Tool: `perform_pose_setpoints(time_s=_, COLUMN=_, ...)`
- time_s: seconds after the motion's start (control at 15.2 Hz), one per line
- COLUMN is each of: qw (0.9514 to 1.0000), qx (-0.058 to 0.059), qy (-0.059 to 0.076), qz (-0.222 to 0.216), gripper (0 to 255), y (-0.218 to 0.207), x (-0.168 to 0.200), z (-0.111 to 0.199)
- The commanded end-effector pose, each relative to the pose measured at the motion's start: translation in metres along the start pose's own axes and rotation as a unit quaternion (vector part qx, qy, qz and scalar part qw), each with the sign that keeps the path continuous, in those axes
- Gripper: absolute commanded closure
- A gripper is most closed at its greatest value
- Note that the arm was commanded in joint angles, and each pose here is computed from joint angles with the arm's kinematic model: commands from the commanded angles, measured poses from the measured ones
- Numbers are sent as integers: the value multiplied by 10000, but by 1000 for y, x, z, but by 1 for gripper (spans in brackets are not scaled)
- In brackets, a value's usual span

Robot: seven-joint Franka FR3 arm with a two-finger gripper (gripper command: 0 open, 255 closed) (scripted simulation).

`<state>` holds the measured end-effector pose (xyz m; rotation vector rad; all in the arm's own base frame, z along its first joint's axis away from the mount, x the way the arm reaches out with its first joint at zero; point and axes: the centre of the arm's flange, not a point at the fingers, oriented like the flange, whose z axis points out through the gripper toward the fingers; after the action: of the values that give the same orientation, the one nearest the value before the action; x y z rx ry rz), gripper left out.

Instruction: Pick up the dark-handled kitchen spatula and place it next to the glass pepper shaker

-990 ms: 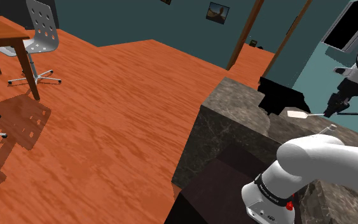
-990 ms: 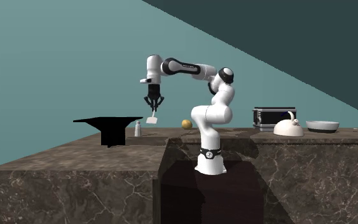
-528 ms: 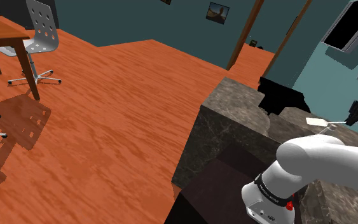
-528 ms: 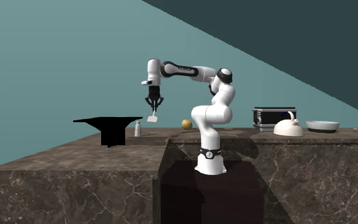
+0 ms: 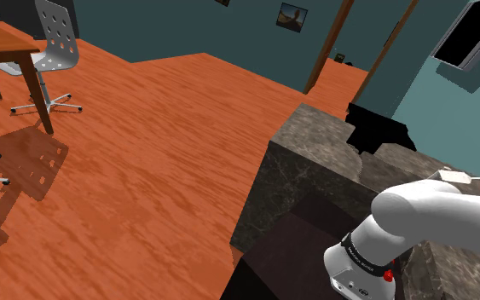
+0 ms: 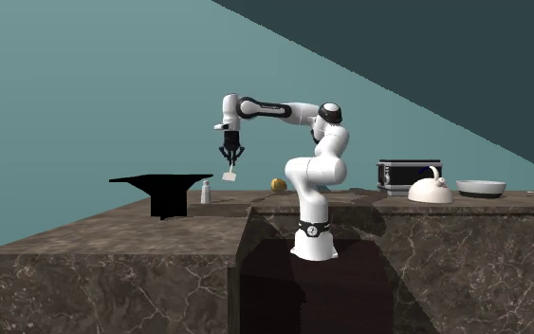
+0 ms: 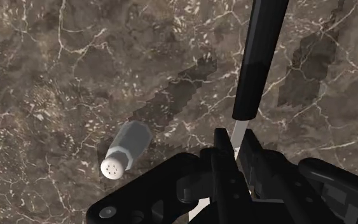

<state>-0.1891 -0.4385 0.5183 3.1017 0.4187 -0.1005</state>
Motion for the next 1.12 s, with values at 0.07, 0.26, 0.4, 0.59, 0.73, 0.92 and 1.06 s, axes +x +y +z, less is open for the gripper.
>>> perform_pose_setpoints(time_s=0.07, qw=10000, qx=5, qy=-7, qz=-5, gripper=255, y=4, x=-42, z=2)
perform_pose_setpoints(time_s=0.26, qw=10000, qx=5, qy=-7, qz=-5, gripper=255, y=8, x=-81, z=5)
perform_pose_setpoints(time_s=0.4, qw=10000, qx=5, qy=-7, qz=-5, gripper=255, y=10, x=-112, z=7)
perform_pose_setpoints(time_s=0.59, qw=10000, qx=5, qy=-7, qz=-5, gripper=255, y=10, x=-111, z=22)
perform_pose_setpoints(time_s=0.73, qw=10000, qx=5, qy=-7, qz=-5, gripper=255, y=10, x=-110, z=33)
perform_pose_setpoints(time_s=0.92, qw=10000, qx=5, qy=-7, qz=-5, gripper=255, y=10, x=-109, z=49)
perform_pose_setpoints(time_s=1.06, qw=10000, qx=5, qy=-7, qz=-5, gripper=255, y=10, x=-109, z=59)
